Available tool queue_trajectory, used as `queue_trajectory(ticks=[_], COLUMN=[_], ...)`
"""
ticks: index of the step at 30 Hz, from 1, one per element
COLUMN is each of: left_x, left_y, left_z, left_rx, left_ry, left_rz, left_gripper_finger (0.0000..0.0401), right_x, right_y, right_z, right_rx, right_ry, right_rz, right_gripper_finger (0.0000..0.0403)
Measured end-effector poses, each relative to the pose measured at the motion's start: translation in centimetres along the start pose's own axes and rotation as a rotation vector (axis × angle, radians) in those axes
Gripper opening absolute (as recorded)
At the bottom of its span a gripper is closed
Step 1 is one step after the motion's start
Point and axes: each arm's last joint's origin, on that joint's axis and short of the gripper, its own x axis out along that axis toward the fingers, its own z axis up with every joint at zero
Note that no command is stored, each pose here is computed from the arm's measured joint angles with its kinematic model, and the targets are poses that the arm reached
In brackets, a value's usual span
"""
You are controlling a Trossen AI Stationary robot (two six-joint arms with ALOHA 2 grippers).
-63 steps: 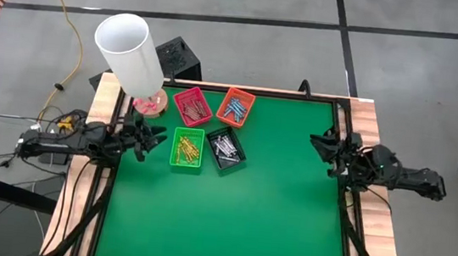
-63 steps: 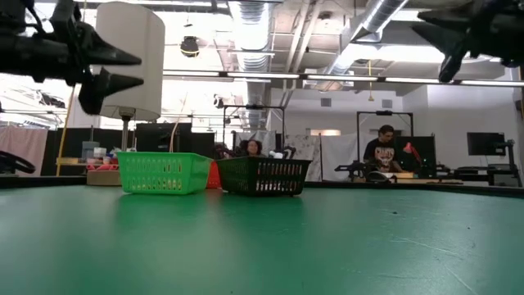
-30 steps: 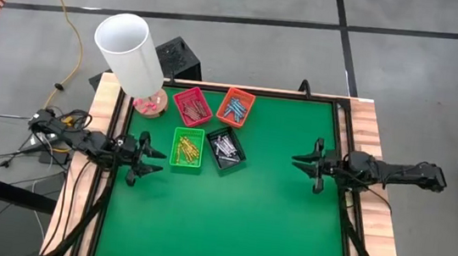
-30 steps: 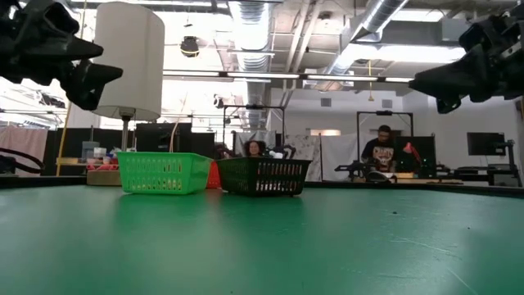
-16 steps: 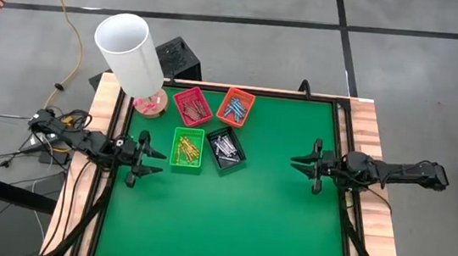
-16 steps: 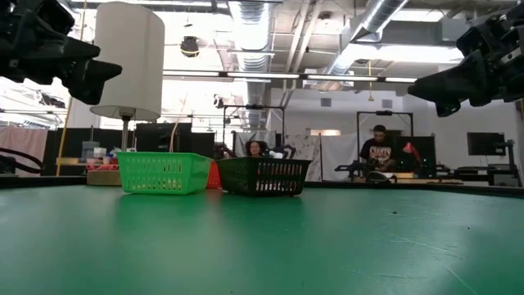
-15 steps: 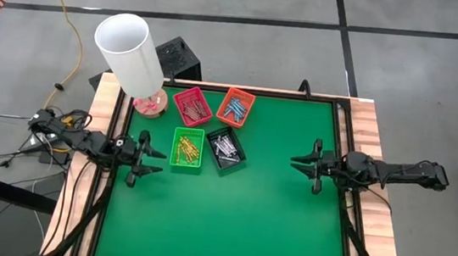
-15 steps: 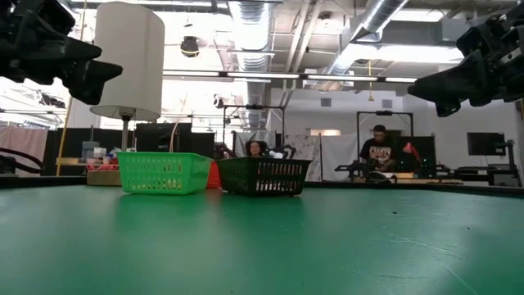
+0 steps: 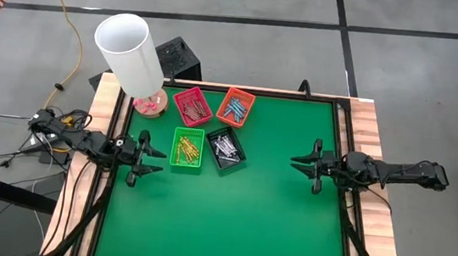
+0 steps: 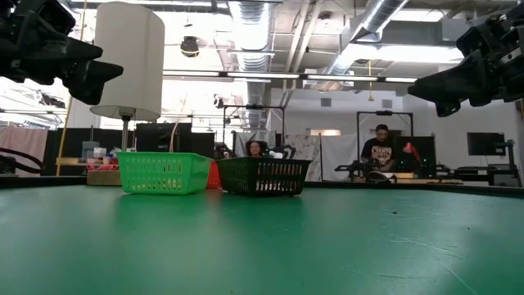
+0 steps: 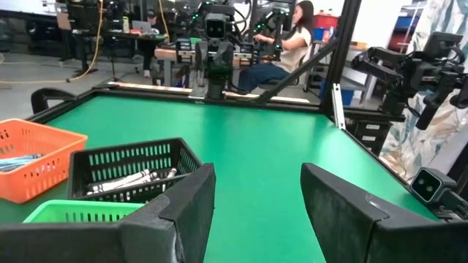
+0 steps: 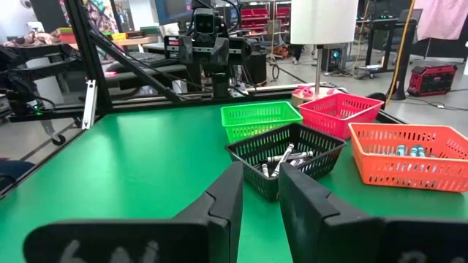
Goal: Sort crayons
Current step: Return to Home Position
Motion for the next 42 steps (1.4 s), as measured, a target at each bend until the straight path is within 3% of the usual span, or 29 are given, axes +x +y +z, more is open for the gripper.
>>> queue_trajectory(ticks=[42], left_x=[0.00], left_y=[0.05], left_z=[0.01], left_rx=[0.019], left_ry=[-0.002], left_rz=[0.019], left_gripper_finger=[0.0192], right_x=[0.00], right_y=[0.00], right_z=[-0.01], right_rx=[0.000], right_ry=[0.000], right_rz=[0.000], right_gripper_finger=[0.0100])
